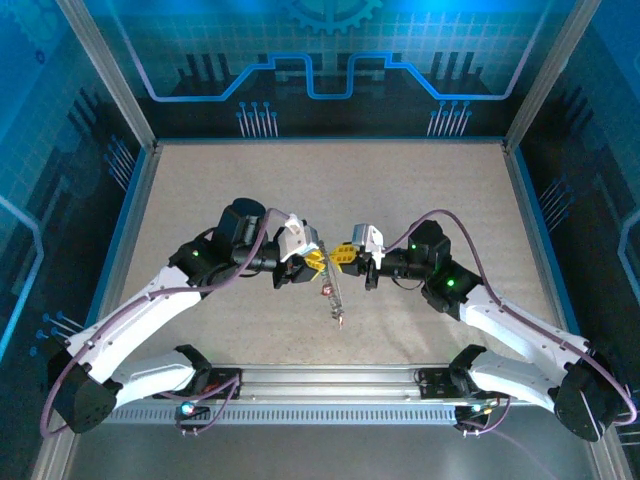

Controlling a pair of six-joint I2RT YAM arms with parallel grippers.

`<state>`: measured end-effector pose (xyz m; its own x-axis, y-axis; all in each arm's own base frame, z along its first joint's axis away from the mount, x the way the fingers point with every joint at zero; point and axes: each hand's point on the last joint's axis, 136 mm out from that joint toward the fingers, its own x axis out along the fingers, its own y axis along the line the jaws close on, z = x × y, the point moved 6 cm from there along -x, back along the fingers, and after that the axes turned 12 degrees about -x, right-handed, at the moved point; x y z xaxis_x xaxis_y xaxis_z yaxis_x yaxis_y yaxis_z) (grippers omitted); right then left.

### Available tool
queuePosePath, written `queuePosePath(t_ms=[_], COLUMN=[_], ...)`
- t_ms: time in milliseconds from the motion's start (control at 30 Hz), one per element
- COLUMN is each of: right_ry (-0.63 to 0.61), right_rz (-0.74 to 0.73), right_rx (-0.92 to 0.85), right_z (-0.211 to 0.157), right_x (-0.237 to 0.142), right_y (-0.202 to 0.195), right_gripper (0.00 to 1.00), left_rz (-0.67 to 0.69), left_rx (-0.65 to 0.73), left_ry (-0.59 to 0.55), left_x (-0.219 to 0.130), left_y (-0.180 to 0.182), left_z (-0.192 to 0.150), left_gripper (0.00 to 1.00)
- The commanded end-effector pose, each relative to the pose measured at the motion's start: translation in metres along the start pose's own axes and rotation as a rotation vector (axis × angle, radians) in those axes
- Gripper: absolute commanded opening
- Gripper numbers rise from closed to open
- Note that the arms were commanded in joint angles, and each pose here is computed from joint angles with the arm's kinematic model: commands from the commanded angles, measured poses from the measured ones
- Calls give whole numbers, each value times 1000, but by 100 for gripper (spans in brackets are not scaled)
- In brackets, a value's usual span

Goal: Put the keys on the keyring

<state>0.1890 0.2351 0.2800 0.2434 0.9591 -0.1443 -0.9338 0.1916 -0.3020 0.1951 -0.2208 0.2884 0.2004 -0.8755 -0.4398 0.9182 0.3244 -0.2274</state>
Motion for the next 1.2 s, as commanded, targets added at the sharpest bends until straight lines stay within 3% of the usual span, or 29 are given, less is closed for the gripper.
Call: queuePosePath(t_ms=[0, 167, 367, 433, 500, 600, 767, 1000, 1167], right_ry=[-44, -53, -49, -45, 3, 68, 145, 75, 33], right_rz=[25, 32, 21, 15, 31, 58, 133, 193, 217], right_rx=[-45, -49, -52, -65, -68, -112, -197, -242, -211], right_z=[11, 12, 13, 13, 7, 3, -2, 7, 7], right_x=[-1, -1, -3, -3, -5, -8, -13, -12, -6], right_y=[6, 8, 8, 7, 10, 14, 19, 21, 21], right_gripper=[0, 0, 0, 0, 2, 16, 21, 25, 26], left_rz=[-35, -29, -44, -33, -15, 24, 53, 40, 41], left_rx=[32, 25, 28, 45, 78, 113, 195, 222, 232], left_ry=[-55, -70, -52, -20, 32, 127, 293, 584, 642], left_x=[-4, -1, 3, 1, -4, -13, -23, -22, -16], left_y=[-7, -3, -2, -2, -3, -3, -10, -17, -20], left_z=[18, 20, 19, 17, 17, 19, 22, 19, 22], left_gripper=[25, 23, 0, 0, 0, 0, 0, 0, 0])
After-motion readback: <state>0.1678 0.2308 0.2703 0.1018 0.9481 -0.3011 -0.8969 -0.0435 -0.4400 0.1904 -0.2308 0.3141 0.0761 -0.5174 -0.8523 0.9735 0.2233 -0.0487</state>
